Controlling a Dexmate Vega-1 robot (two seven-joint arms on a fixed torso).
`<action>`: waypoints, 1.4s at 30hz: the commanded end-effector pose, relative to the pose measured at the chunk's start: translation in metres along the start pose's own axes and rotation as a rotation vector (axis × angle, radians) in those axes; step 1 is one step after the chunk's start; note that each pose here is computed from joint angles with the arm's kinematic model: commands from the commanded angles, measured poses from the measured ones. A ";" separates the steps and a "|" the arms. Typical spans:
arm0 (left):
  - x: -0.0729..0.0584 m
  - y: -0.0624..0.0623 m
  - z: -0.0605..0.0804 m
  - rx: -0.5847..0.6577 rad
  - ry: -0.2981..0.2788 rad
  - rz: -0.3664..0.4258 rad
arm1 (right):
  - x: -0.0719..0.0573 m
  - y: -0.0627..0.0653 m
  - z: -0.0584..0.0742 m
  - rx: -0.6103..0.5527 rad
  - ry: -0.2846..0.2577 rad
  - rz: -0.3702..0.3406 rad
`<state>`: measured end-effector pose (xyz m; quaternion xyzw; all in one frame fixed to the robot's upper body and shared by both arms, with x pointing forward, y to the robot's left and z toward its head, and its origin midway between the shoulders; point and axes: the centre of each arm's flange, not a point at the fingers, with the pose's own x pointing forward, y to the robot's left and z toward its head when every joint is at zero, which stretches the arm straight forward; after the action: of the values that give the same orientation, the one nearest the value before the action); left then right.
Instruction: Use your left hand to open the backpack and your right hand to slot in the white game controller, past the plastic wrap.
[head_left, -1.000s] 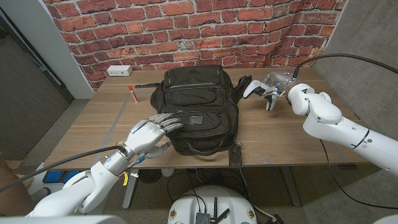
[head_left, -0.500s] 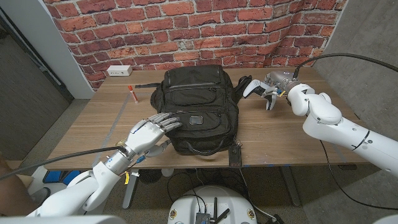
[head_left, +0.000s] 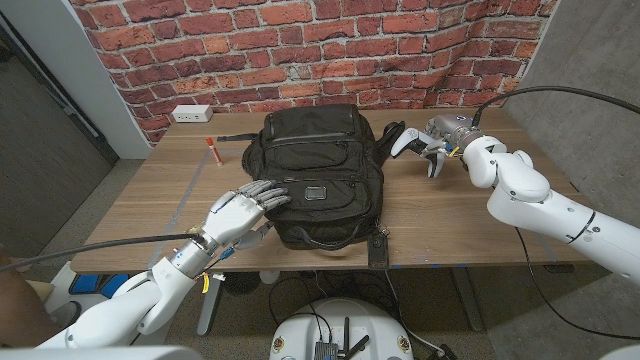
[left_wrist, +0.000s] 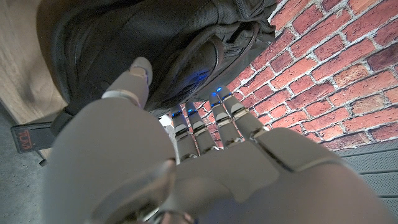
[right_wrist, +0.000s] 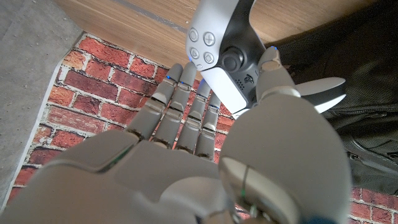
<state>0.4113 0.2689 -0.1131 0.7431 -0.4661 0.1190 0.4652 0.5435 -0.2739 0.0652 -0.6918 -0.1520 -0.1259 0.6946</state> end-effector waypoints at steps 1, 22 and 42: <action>0.003 -0.004 -0.003 -0.001 -0.008 0.020 | -0.004 0.000 0.000 0.001 0.004 -0.004; 0.010 0.006 -0.010 -0.020 -0.006 0.061 | -0.012 0.001 0.004 -0.025 0.003 0.006; 0.025 0.011 -0.025 -0.058 0.016 0.081 | -0.018 0.000 0.007 -0.024 0.007 0.012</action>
<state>0.4185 0.2708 -0.0865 0.7160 -0.4958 0.1278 0.4745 0.5296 -0.2694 0.0592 -0.6993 -0.1458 -0.1275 0.6881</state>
